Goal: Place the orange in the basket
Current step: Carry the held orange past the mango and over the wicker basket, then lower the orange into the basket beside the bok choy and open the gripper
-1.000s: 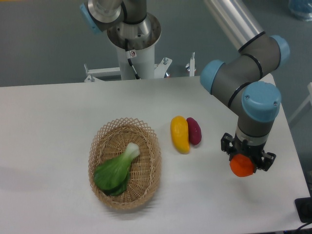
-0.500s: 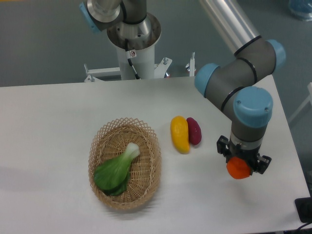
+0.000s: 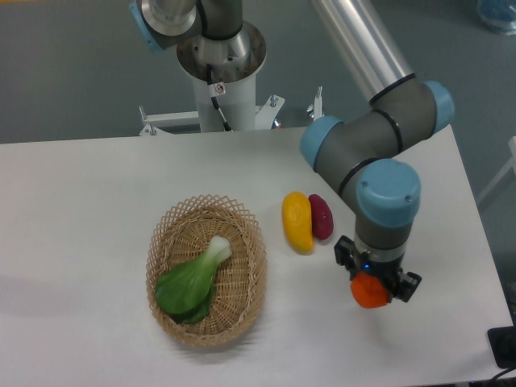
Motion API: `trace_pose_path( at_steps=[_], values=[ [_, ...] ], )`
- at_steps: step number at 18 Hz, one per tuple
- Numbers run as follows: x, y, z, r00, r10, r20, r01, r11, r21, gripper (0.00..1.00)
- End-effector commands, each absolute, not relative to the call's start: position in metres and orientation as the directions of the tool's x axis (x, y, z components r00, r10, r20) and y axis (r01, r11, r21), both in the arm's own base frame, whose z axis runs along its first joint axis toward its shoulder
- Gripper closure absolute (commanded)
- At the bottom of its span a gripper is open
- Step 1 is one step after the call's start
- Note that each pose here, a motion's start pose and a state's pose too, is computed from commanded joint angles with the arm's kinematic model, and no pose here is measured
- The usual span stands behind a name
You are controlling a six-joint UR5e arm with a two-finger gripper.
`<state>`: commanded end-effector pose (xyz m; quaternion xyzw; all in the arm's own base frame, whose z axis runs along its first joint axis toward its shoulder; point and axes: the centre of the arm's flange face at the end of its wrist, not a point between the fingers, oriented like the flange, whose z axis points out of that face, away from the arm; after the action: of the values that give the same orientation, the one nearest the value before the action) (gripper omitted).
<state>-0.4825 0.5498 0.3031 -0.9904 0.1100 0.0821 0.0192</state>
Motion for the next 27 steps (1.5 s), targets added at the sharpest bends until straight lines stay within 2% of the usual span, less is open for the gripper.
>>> trace_pose_path(
  at_steps=[5, 11, 15, 20, 25, 27],
  values=[
    [-0.428, 0.585, 0.299, 0.978, -0.146, -0.149, -0.154, -0.987, -0.042, 0.37],
    [-0.367, 0.617, 0.286, 0.976, -0.177, -0.124, -0.182, -0.983, -0.034, 0.36],
    [-0.329, 0.635, 0.281, 0.968, -0.222, -0.114, -0.227, -0.974, -0.025, 0.31],
    [-0.304, 0.650, 0.271, 0.967, -0.231, -0.104, -0.234, -0.972, -0.020, 0.31],
    [-0.291, 0.655, 0.265, 0.962, -0.252, -0.108, -0.254, -0.967, -0.007, 0.22],
    [-0.291, 0.654, 0.262, 0.962, -0.252, -0.104, -0.254, -0.967, -0.004, 0.16]
  ],
)
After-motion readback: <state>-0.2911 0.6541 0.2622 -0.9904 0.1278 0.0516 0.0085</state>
